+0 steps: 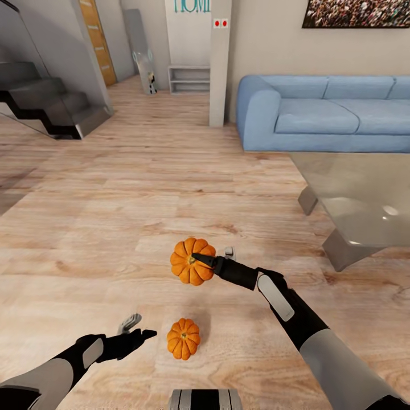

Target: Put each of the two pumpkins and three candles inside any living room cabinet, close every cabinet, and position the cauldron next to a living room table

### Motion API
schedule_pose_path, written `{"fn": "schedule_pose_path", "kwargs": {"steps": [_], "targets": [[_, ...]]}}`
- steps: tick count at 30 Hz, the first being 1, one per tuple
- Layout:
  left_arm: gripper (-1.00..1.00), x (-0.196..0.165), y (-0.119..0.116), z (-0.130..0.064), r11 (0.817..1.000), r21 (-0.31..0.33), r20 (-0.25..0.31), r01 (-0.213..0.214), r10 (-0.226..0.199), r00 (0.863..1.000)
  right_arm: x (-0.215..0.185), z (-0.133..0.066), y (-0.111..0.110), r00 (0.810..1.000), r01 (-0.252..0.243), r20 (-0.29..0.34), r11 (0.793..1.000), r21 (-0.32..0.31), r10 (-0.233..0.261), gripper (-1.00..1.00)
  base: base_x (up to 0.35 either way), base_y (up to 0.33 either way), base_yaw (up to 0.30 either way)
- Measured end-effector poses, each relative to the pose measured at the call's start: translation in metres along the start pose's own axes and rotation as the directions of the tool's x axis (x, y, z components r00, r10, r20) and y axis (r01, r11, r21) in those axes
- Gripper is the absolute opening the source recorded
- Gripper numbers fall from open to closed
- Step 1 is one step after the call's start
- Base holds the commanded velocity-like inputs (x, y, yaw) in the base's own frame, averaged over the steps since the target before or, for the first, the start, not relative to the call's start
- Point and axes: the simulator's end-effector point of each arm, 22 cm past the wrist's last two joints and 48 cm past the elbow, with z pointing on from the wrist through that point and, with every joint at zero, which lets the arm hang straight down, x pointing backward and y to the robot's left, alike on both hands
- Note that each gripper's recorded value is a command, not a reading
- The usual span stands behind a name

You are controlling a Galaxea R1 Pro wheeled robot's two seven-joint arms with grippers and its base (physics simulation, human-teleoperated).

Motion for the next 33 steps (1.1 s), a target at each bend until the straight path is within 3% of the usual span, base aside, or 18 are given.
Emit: {"fn": "schedule_pose_path", "kwargs": {"steps": [5,11,22,28,33], "targets": [[1.00,0.006,0.006,0.006,1.000,-0.004,-0.015,0.006,-0.006,1.000,-0.002,0.003,0.004,1.000,0.017,0.000,1.000,-0.021,-0.017,-1.00,0.000,0.000,0.000],[1.00,0.011,0.010,0.012,1.000,0.006,-0.029,0.014,-0.013,0.999,0.004,0.003,-0.009,1.000,-0.002,-0.005,1.000,-0.011,0.002,-1.00,0.000,0.000,0.000],[1.00,0.026,0.005,0.023,0.996,0.080,-0.068,0.035,-0.030,0.997,0.016,0.005,-0.031,0.999,-0.037,-0.014,0.999,-0.002,0.037,-1.00,0.000,0.000,0.000],[1.00,0.030,0.015,0.027,0.996,0.076,-0.082,0.047,-0.041,0.996,0.015,0.007,-0.032,0.999,-0.033,-0.012,0.999,-0.016,0.033,-1.00,0.000,0.000,0.000],[1.00,0.034,0.002,0.030,0.986,0.155,-0.095,0.064,-0.050,0.994,0.020,0.007,-0.043,0.999,-0.050,-0.015,0.999,-0.010,0.050,-1.00,0.000,0.000,0.000]]}}
